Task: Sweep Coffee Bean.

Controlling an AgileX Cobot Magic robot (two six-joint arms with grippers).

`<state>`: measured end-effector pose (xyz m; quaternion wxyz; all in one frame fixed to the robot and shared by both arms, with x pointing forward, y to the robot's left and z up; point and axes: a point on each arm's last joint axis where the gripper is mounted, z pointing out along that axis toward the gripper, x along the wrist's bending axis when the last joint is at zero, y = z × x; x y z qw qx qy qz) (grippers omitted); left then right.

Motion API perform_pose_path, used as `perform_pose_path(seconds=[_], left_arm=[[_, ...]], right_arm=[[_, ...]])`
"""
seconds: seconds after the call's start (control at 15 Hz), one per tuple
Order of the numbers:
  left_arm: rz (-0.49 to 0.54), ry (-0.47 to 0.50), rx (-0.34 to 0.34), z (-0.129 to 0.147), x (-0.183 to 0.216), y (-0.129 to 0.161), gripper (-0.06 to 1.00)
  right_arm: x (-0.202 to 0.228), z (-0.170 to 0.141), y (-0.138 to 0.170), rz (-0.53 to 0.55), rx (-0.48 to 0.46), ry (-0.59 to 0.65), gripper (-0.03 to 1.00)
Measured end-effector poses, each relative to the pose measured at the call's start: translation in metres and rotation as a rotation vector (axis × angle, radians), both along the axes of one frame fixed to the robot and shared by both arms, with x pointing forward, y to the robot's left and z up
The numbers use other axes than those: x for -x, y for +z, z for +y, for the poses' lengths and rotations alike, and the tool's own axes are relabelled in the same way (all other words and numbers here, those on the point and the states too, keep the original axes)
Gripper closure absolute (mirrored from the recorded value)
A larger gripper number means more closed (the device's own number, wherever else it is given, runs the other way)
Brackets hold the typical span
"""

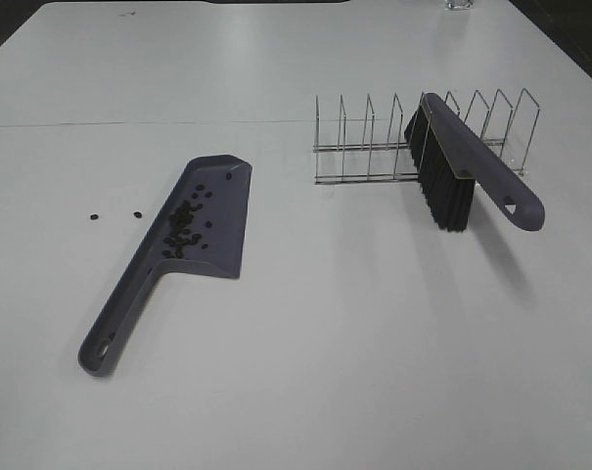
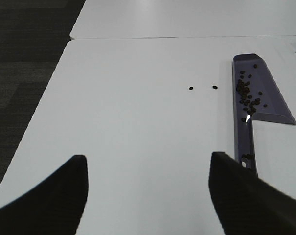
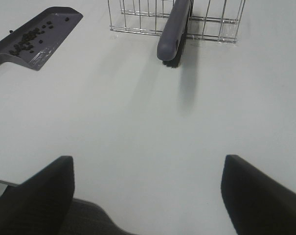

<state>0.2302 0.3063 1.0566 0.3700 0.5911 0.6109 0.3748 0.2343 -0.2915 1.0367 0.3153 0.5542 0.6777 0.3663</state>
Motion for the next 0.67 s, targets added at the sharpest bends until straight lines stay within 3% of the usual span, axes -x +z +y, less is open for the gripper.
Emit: perform_pose_path(seconds=[0.67], left_arm=[[0.0,0.0,0.0,0.0,0.0,0.0,0.3]], right_arm=[[0.0,0.0,0.0001,-0.001,0.0,0.0,0.24]])
